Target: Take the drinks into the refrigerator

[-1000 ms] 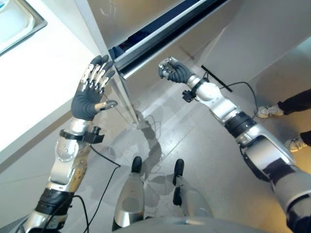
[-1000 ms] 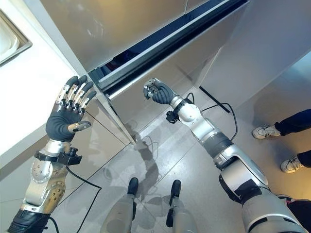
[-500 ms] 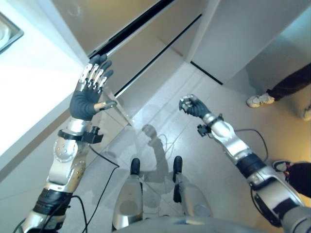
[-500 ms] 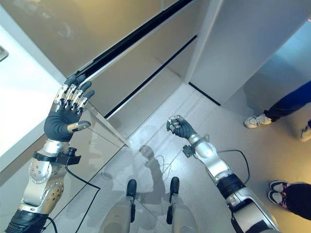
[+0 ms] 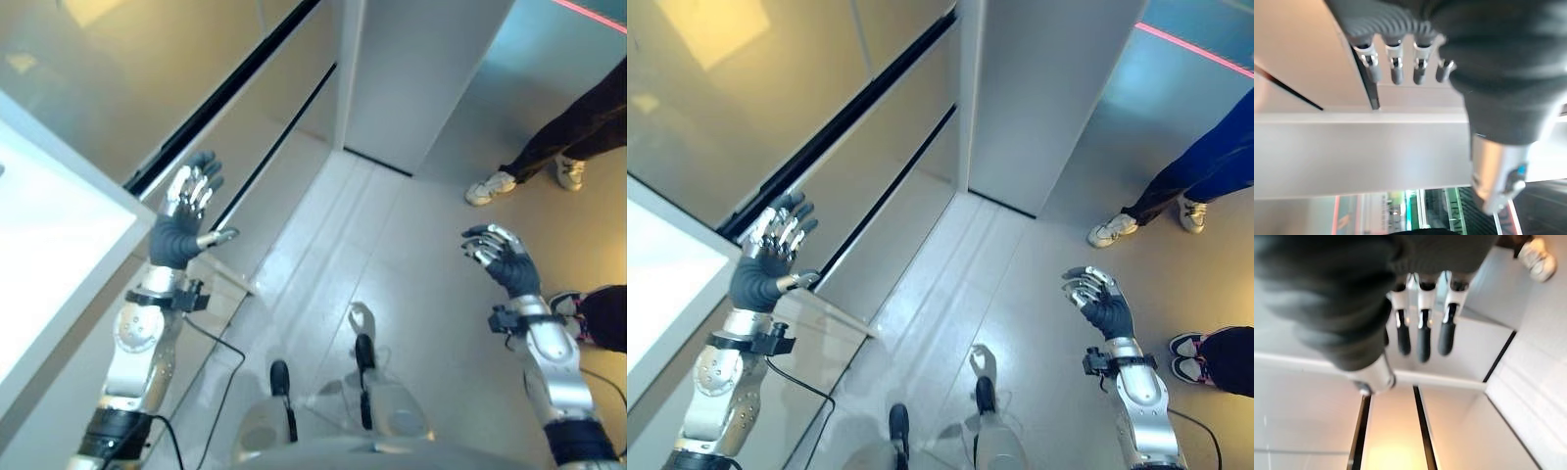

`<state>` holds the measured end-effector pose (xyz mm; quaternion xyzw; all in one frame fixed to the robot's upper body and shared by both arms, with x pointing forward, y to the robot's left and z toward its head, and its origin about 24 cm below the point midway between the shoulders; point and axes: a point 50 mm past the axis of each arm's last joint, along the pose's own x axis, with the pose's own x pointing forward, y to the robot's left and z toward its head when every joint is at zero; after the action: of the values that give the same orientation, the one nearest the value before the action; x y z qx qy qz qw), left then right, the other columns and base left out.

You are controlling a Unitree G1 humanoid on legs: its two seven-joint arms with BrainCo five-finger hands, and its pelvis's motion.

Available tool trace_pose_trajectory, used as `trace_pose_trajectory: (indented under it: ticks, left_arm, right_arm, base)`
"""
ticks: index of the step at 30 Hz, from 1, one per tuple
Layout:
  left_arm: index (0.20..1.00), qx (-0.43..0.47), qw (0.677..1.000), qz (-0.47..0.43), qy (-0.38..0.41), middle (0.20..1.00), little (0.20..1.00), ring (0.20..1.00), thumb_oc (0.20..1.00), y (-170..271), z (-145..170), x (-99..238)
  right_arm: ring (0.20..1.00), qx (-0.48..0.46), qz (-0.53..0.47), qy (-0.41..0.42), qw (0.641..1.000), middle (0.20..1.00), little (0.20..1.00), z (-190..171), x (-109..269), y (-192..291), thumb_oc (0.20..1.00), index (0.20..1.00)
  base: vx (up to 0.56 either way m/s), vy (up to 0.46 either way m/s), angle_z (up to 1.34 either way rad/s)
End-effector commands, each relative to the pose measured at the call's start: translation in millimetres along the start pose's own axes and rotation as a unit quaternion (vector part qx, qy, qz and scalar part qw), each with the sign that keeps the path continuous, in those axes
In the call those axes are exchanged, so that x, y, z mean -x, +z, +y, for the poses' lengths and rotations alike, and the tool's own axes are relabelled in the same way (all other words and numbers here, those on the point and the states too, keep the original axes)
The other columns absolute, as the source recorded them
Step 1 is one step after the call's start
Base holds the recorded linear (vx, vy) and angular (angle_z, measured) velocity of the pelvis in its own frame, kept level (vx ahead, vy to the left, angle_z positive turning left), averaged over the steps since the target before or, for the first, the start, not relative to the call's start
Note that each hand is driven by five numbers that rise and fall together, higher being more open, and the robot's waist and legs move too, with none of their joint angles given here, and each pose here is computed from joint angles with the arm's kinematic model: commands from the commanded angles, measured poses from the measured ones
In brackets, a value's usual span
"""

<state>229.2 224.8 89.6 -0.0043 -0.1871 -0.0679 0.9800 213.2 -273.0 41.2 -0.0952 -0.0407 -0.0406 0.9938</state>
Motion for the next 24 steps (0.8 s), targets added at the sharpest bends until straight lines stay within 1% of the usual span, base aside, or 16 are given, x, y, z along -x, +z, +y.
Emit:
trace_pose_trajectory:
  ticks: [1, 2, 3, 4, 5, 7, 9, 10, 11, 14, 16, 17, 18, 20, 22, 24]
  left_arm:
    - [1.0, -0.044, 0.998, 0.027, -0.024, 1.0, 1.0, 1.0, 1.0, -7, 4, 8]
    - [1.0, -0.046, 0.996, 0.074, -0.016, 1.0, 1.0, 1.0, 1.0, -26, 5, 17]
    - [1.0, -0.046, 0.996, 0.074, -0.016, 1.0, 1.0, 1.0, 1.0, -26, 4, 17]
    - [1.0, -0.046, 0.991, 0.127, -0.015, 1.0, 1.0, 1.0, 1.0, -47, 4, 30]
    - [1.0, -0.046, 0.991, 0.127, -0.015, 1.0, 1.0, 1.0, 1.0, -47, 4, 30]
    - [1.0, -0.03, 0.985, 0.172, -0.005, 1.0, 1.0, 1.0, 1.0, -64, 3, 43]
    - [1.0, -0.016, 0.972, 0.236, 0.011, 1.0, 1.0, 1.0, 1.0, -88, 2, 60]
    - [1.0, -0.032, 0.955, 0.295, 0.014, 1.0, 1.0, 1.0, 1.0, -108, 0, 77]
    - [1.0, -0.032, 0.955, 0.295, 0.014, 1.0, 1.0, 1.0, 1.0, -108, 0, 76]
    - [1.0, -0.051, 0.916, 0.398, 0.032, 1.0, 1.0, 1.0, 1.0, -139, -1, 109]
    - [1.0, -0.046, 0.866, 0.493, 0.069, 1.0, 1.0, 1.0, 1.0, -162, -1, 142]
    - [1.0, -0.042, 0.806, 0.582, 0.098, 1.0, 1.0, 1.0, 1.0, -175, -4, 180]
    - [1.0, -0.042, 0.806, 0.582, 0.098, 1.0, 1.0, 1.0, 1.0, -175, -4, 179]
    - [1.0, -0.049, 0.74, 0.664, 0.091, 1.0, 1.0, 1.0, 1.0, -180, -11, 216]
    - [1.0, -0.045, 0.734, 0.672, 0.094, 1.0, 1.0, 1.0, 1.0, -180, -13, 219]
    - [1.0, -0.031, 0.745, 0.658, 0.104, 1.0, 1.0, 1.0, 1.0, -180, -13, 214]
  right_arm:
    - [1.0, 0.022, -0.035, -0.025, 0.999, 1.0, 1.0, -9, -7, 7, 1.0, 1.0]
    - [1.0, 0.025, 0.018, -0.032, 0.999, 1.0, 1.0, -8, 1, -16, 1.0, 1.0]
    - [1.0, 0.025, 0.018, -0.032, 0.999, 1.0, 1.0, -8, 1, -16, 1.0, 1.0]
    - [1.0, 0.05, 0.078, -0.033, 0.995, 1.0, 1.0, -7, 11, -40, 1.0, 1.0]
    - [1.0, 0.051, 0.077, -0.034, 0.995, 1.0, 1.0, -7, 11, -40, 1.0, 1.0]
    - [1.0, 0.041, 0.124, -0.034, 0.991, 1.0, 1.0, -3, 21, -58, 1.0, 1.0]
    - [1.0, 0.027, 0.176, -0.04, 0.983, 1.0, 1.0, 3, 30, -79, 1.0, 1.0]
    - [1.0, 0.032, 0.237, -0.03, 0.97, 1.0, 1.0, 10, 41, -101, 1.0, 1.0]
    - [1.0, 0.032, 0.237, -0.03, 0.971, 1.0, 1.0, 10, 41, -101, 1.0, 1.0]
    - [1.0, 0.056, 0.326, -0.013, 0.944, 1.0, 1.0, 17, 61, -129, 1.0, 1.0]
    - [1.0, 0.066, 0.379, -0.014, 0.923, 1.0, 1.0, 21, 75, -144, 1.0, 1.0]
    - [1.0, 0.061, 0.445, -0.031, 0.893, 1.0, 1.0, 21, 97, -159, 1.0, 1.0]
    - [1.0, 0.062, 0.445, -0.031, 0.893, 1.0, 1.0, 21, 97, -159, 1.0, 1.0]
    - [1.0, 0.074, 0.487, -0.016, 0.87, 1.0, 1.0, 27, 105, -166, 1.0, 1.0]
    - [1.0, 0.077, 0.497, -0.004, 0.864, 1.0, 1.0, 31, 107, -168, 1.0, 1.0]
    - [1.0, 0.083, 0.482, 0.016, 0.872, 1.0, 1.0, 36, 99, -166, 1.0, 1.0]
  base:
    - [0.03, 0.022, -0.18]
    - [0.02, 0.016, -0.19]
    - [0.04, 0.02, -0.17]
    - [0.03, 0.005, -0.09]
    - [0.04, 0.007, -0.07]
    - [0.02, 0.002, -0.08]
    - [0.0, -0.002, -0.15]
    - [-0.01, -0.005, -0.13]
    - [-0.01, -0.011, -0.07]
    - [0.0, 0.0, 0.0]
    - [0.02, -0.006, 0.01]
    - [0.0, 0.0, 0.0]
    - [0.04, -0.006, 0.02]
    - [0.06, -0.006, -0.01]
    - [0.02, -0.002, -0.01]
    - [0.0, -0.007, -0.02]
